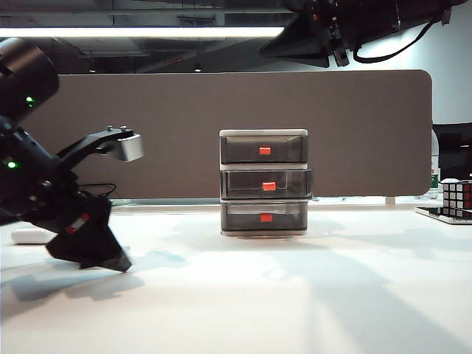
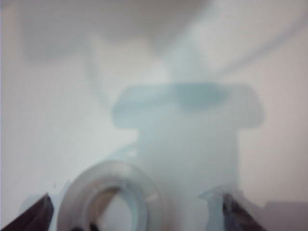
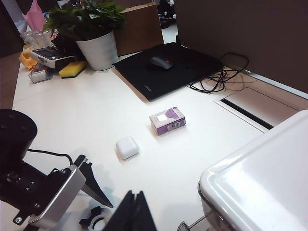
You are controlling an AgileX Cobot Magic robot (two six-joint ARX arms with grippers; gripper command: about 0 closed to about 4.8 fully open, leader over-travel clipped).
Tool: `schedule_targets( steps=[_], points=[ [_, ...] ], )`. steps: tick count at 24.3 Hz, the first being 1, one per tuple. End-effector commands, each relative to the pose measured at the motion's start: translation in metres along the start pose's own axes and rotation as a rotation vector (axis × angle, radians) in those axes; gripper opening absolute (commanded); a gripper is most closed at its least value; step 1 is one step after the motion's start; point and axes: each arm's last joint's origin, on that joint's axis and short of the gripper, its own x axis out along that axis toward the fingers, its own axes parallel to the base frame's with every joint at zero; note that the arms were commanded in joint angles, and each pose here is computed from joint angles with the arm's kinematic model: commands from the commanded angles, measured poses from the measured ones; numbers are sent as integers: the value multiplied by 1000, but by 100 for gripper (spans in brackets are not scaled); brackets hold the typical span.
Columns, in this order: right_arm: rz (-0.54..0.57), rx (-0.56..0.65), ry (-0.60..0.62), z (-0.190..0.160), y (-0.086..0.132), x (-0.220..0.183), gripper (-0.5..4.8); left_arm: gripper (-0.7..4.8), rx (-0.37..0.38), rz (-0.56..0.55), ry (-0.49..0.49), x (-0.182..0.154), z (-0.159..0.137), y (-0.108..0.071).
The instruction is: Open the second layer of the drawer on the table, pick up the transparent tape on the table and put it in, and finally close the drawer.
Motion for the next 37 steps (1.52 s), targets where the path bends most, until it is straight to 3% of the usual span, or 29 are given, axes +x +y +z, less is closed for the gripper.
schedule_targets(
  steps=[1, 7, 14, 22, 25, 27, 32, 37],
  points=[
    [6, -16, -10, 4, 2, -1, -4, 479, -3, -8, 36, 10, -7, -1],
    [2, -10, 2, 2, 2, -1, -4, 479, -16, 18, 97, 13, -13, -1],
    [6, -10, 3, 3, 3, 0, -4, 458, -158, -30, 202, 11, -23, -7],
    [6, -21, -7, 8, 7, -4, -3, 450, -191, -36, 221, 9, -24, -8],
    [2, -38, -10, 10, 9, -6, -4, 355, -200, -35, 219, 9, -24, -8],
    [-1, -38, -6, 11, 11, -8, -4, 248, -201, -37, 218, 9, -24, -8],
    [-1, -40, -2, 11, 11, -8, -3, 102, -198, -33, 210, 10, -23, -8],
    [-1, -41, -1, 11, 11, -8, -4, 75, -185, -32, 146, 7, -14, -4]
  ],
)
